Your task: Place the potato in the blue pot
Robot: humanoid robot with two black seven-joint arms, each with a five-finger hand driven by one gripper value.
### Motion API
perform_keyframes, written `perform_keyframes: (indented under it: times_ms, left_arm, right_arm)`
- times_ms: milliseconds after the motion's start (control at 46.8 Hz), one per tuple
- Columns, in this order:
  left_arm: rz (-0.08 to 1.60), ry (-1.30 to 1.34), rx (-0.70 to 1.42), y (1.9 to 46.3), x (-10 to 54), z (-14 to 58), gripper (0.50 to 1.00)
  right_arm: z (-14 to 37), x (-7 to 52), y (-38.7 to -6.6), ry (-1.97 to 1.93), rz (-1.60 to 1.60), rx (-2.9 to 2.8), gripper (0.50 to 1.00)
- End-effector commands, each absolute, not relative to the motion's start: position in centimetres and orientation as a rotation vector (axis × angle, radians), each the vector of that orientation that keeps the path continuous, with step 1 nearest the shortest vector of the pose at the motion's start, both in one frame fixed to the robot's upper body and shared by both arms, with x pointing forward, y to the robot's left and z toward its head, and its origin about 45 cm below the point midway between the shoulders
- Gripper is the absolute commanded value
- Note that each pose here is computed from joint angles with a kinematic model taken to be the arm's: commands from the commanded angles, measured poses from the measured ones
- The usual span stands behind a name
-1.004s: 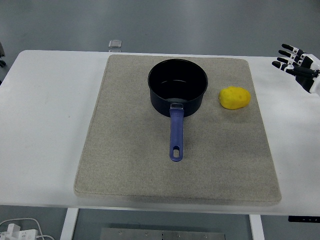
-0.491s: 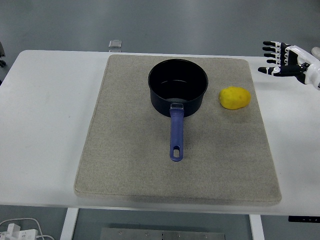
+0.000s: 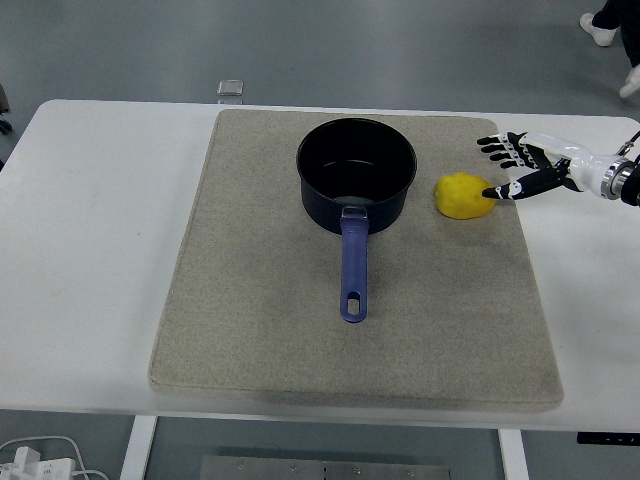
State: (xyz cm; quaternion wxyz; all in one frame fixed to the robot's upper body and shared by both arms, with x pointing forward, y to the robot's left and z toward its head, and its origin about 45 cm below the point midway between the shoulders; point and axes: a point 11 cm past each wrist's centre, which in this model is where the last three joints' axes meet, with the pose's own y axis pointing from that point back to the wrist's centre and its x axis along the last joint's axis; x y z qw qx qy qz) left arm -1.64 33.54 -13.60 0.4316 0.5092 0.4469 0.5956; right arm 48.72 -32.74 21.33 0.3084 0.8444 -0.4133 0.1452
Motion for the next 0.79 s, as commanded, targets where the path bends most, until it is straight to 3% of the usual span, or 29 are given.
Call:
perform_keyframes:
  times_ms: [0,769]
  left_arm:
    - [1.485,1.115,1.268,33.5,-1.6,-13.6,0.994]
    - [1.484,1.109,1.272,33.6,-1.6,-13.6,0.992]
  right_arm:
    - [21.4,48.8,-32.8,-1.101,0.386,2.232,0.928]
    - [22.4,48.9,-34.1,-1.132,0.393,2.22,0.928]
